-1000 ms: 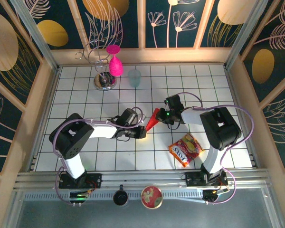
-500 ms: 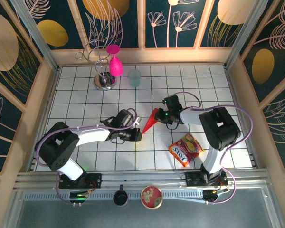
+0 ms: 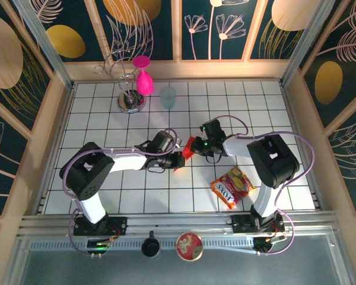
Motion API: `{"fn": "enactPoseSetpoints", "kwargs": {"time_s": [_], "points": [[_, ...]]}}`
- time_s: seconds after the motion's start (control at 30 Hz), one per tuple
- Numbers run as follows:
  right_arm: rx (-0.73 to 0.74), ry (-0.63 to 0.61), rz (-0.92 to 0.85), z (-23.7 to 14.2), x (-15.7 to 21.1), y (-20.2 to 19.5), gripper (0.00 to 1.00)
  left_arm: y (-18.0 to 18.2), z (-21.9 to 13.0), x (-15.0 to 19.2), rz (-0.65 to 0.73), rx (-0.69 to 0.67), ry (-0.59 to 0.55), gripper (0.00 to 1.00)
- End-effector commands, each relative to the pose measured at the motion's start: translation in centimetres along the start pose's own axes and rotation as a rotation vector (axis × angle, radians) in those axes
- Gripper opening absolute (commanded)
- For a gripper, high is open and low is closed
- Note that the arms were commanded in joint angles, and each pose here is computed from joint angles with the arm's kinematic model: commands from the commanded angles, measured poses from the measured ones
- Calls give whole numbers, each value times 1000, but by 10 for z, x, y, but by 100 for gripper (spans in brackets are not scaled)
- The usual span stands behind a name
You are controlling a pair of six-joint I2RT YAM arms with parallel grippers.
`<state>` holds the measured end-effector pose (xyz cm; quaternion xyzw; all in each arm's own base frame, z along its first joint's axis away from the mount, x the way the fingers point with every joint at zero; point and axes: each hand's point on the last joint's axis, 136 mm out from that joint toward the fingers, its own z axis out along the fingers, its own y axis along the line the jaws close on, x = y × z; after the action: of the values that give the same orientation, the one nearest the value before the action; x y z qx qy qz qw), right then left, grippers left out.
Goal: Fold a paper plane with a square sheet of paper (pick it up from the middle)
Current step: Fold the wing for the fifth time at the center of the table.
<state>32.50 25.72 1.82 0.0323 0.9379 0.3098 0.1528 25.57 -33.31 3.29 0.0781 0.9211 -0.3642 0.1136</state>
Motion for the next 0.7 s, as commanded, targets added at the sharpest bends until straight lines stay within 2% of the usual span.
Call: {"fn": "enactPoseSetpoints", "kwargs": {"time_s": [0.0,0.5,0.67], "points": [[42,89,17,8,26,-16,13,-8,3,-16,3,7,-34,0],[-1,58,-2,1,14,-5,13,19,18,-8,-25,-92,7,0],[-32,8,-47,-10,-5,12,13,31,22,4,-46,-120,48,0]]}}
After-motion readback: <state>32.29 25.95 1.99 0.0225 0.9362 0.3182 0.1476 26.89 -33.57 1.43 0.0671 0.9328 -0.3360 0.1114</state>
